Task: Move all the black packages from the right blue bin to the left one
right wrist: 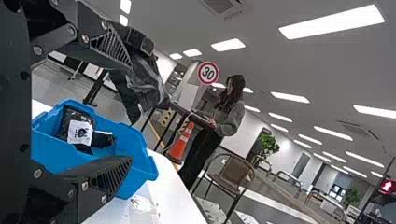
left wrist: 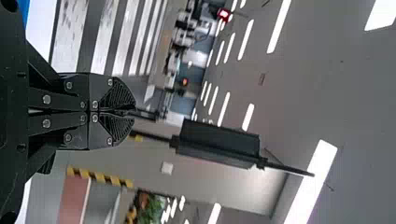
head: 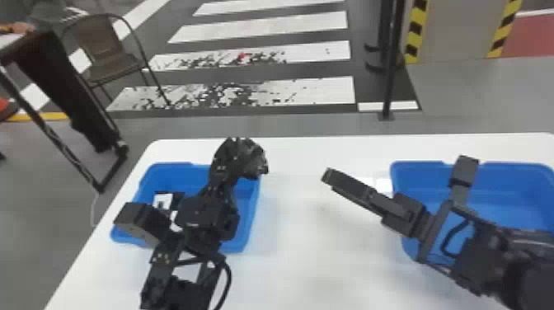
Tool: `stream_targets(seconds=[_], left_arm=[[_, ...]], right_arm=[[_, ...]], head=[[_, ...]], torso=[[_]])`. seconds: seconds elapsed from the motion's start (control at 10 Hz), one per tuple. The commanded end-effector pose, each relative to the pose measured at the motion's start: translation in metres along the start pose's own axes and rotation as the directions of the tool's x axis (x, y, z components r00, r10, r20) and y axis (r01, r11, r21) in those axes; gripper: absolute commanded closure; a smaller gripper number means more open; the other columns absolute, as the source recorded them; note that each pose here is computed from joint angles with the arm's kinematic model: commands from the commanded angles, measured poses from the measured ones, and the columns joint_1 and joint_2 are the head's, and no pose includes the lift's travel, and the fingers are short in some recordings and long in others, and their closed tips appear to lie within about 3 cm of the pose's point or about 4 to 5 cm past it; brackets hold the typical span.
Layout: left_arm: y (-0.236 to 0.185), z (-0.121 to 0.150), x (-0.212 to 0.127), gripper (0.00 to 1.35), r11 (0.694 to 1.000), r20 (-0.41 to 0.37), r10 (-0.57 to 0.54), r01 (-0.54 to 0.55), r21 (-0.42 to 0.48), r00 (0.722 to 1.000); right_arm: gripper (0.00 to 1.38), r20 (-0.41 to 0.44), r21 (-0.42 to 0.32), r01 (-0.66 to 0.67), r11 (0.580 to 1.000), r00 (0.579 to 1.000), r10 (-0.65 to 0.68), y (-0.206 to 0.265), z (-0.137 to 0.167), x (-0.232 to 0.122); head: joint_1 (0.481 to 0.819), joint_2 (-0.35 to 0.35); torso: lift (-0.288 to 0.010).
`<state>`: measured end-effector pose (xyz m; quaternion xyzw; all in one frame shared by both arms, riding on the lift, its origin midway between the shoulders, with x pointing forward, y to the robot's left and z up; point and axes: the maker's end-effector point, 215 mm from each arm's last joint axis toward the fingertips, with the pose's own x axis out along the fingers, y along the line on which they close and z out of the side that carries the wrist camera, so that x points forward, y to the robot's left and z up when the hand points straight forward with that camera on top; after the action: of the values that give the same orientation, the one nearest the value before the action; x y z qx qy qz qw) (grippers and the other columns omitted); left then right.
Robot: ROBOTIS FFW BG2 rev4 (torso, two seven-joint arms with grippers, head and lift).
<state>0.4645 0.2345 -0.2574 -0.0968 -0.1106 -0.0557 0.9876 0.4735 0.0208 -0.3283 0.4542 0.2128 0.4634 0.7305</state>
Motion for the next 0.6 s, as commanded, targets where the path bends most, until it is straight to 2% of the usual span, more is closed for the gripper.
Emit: stream_targets(seconds=[0.0, 0.1, 0.2, 0.3, 0.4, 0.5], left_arm=[[0.076, -0.003, 0.002, 1.22, 0.959, 0.02, 0.123, -0.124, 0.253, 0.992], [0.101, -0.017, -0.002, 1.04, 0.948, 0.015, 0.184, -0.181, 0.264, 0.983], [0.107, -0.015, -0.007, 0.48, 0.946, 0.027, 0.197, -0.197, 0.256, 0.98], [0.098, -0.009, -0.008, 0.32, 0.953, 0.054, 0.181, -0.189, 0.237, 0.982], [0.087, -0.01, -0.008, 0.24, 0.966, 0.055, 0.161, -0.169, 0.198, 0.985], [0.075, -0.013, -0.007, 0.22, 0.975, 0.019, 0.13, -0.131, 0.178, 0.991]], right_arm=[[0.07, 0.004, 0.022, -0.003, 1.0, 1.0, 0.003, -0.002, -0.003, -0.004], [0.07, 0.006, 0.027, -0.012, 1.0, 1.0, 0.012, 0.0, -0.004, -0.006], [0.07, -0.015, -0.018, 0.008, 1.0, 1.0, -0.009, -0.001, -0.004, -0.013], [0.07, -0.025, -0.16, 0.1, 0.982, 0.994, -0.105, -0.017, 0.013, -0.033], [0.07, -0.012, -0.288, 0.209, 0.935, 0.975, -0.221, -0.034, 0.035, -0.058], [0.07, 0.055, -0.453, 0.353, 0.818, 0.927, -0.37, -0.045, 0.073, -0.09]], head=[[0.695, 0.271], [0.695, 0.33], [0.695, 0.35], [0.695, 0.35], [0.695, 0.35], [0.695, 0.345]], torso=[[-0.154], [-0.154], [-0.154], [-0.154], [-0.154], [-0.154]])
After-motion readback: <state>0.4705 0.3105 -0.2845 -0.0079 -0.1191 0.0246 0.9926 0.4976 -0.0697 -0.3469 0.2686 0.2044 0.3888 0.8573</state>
